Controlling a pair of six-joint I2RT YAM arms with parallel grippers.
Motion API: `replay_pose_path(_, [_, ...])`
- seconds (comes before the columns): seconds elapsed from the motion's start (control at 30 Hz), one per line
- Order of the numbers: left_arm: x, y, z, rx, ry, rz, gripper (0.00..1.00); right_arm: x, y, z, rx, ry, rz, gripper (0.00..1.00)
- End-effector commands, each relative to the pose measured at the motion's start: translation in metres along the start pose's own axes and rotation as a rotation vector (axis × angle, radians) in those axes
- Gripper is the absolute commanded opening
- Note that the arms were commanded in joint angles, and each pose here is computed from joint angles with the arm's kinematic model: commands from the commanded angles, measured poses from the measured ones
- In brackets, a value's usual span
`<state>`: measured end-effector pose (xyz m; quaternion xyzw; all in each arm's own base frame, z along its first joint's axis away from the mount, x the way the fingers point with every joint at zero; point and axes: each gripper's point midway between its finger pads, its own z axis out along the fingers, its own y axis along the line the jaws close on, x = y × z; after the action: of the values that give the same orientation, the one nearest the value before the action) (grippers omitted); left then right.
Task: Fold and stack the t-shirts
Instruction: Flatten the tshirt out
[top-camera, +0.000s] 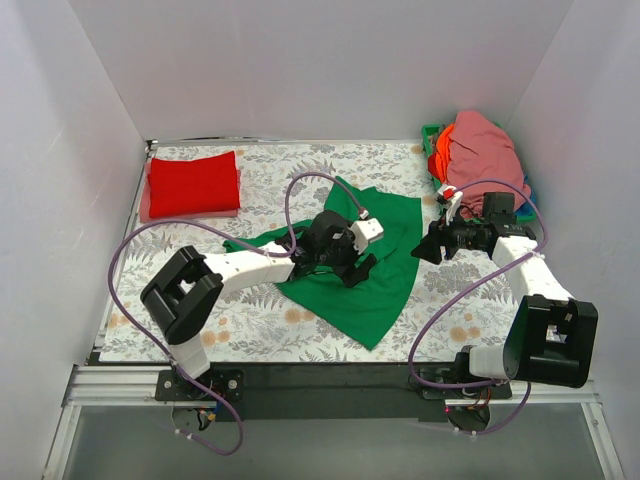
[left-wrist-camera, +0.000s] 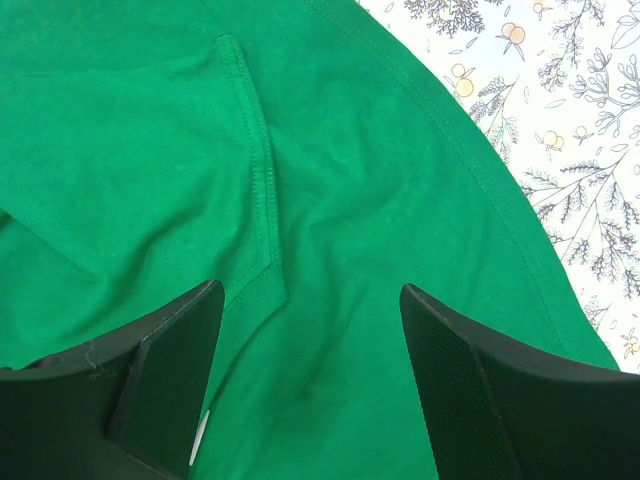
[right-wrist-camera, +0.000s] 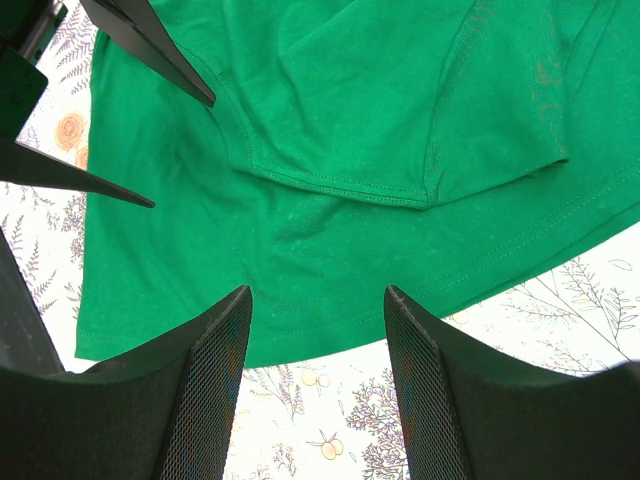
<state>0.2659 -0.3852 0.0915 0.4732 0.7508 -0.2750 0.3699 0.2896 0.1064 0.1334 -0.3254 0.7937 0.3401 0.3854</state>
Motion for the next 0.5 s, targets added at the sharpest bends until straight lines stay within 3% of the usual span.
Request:
replay_pose_path(0.0, [-0.024,-0.001,0.003,-0.013,-0.05,0.021,0.7,-0.009,0.001,-0.001,-0.018,-0.028,-0.027,0.62])
replay_pose_path(0.47, [-0.027,-0.004,0.022,-0.013,-0.037,0.033,0.7,-0.008,0.0,-0.001,-0.016,-0.022,-0.025,0.62])
